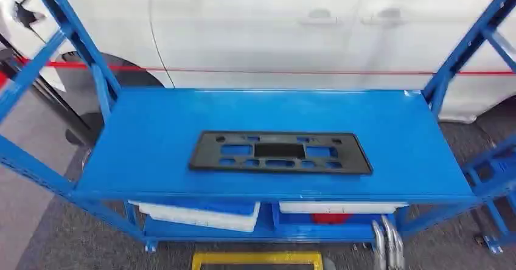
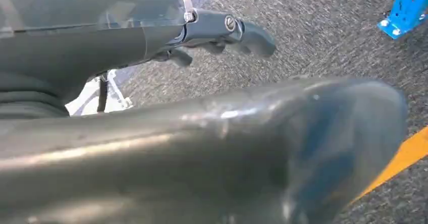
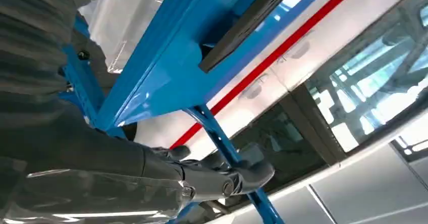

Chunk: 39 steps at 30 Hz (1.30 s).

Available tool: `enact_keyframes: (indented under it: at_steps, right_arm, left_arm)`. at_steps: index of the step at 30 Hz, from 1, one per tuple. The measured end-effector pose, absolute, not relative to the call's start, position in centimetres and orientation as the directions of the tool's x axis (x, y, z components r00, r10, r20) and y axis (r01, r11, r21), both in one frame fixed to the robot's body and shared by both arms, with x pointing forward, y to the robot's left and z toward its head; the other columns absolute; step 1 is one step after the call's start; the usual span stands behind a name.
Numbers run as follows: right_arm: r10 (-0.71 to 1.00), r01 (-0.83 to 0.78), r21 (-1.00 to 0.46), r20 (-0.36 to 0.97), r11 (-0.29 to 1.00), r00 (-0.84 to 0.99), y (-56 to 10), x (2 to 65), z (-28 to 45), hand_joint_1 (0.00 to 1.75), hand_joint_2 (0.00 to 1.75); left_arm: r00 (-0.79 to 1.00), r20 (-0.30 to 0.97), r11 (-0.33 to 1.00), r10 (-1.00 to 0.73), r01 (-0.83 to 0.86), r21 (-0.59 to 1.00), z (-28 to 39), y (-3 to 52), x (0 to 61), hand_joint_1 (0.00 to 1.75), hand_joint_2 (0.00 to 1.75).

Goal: Take the parts from the cabinet and place them on the table.

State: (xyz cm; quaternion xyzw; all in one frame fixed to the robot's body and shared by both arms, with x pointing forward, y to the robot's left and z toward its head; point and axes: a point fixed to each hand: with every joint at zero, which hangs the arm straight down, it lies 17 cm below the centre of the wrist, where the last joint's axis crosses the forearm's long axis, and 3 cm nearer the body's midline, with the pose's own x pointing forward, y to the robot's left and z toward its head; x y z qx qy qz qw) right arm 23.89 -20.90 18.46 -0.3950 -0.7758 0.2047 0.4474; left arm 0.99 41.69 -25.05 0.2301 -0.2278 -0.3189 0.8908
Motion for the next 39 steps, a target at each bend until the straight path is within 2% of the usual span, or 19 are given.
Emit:
enact_keyframes:
  at_steps: [10,17,26,31,39]
  right_arm:
    - [0.737,0.356,-0.651,0.636,0.671,-0.227,-21.1,24.6,16.9,0.00,1.75]
    - [0.824,0.305,-0.767,0.502,0.565,-0.262,-18.8,27.4,16.3,0.00,1.75]
    - [0.830,0.229,-0.847,0.354,0.480,-0.432,-13.7,30.2,15.8,0.00,1.75]
    - [0.819,0.229,-0.857,0.314,0.463,-0.481,-12.4,31.3,16.2,0.00,1.75]
    - [0.793,0.237,-0.832,0.332,0.501,-0.511,-10.7,32.1,17.4,0.00,1.75]
  left_arm:
    - [0.700,0.254,0.694,-0.667,0.461,0.553,-25.1,42.0,1.1,0.00,0.00]
    - [0.678,0.260,0.685,-0.687,0.485,0.544,-25.0,42.3,1.6,0.00,0.00]
    - [0.652,0.249,0.669,-0.716,0.541,0.510,-25.2,42.6,1.5,0.00,0.00]
    - [0.641,0.240,0.660,-0.729,0.565,0.496,-25.4,42.4,1.2,0.00,0.00]
    - [0.639,0.226,0.653,-0.735,0.578,0.489,-25.5,42.4,1.0,0.00,0.00]
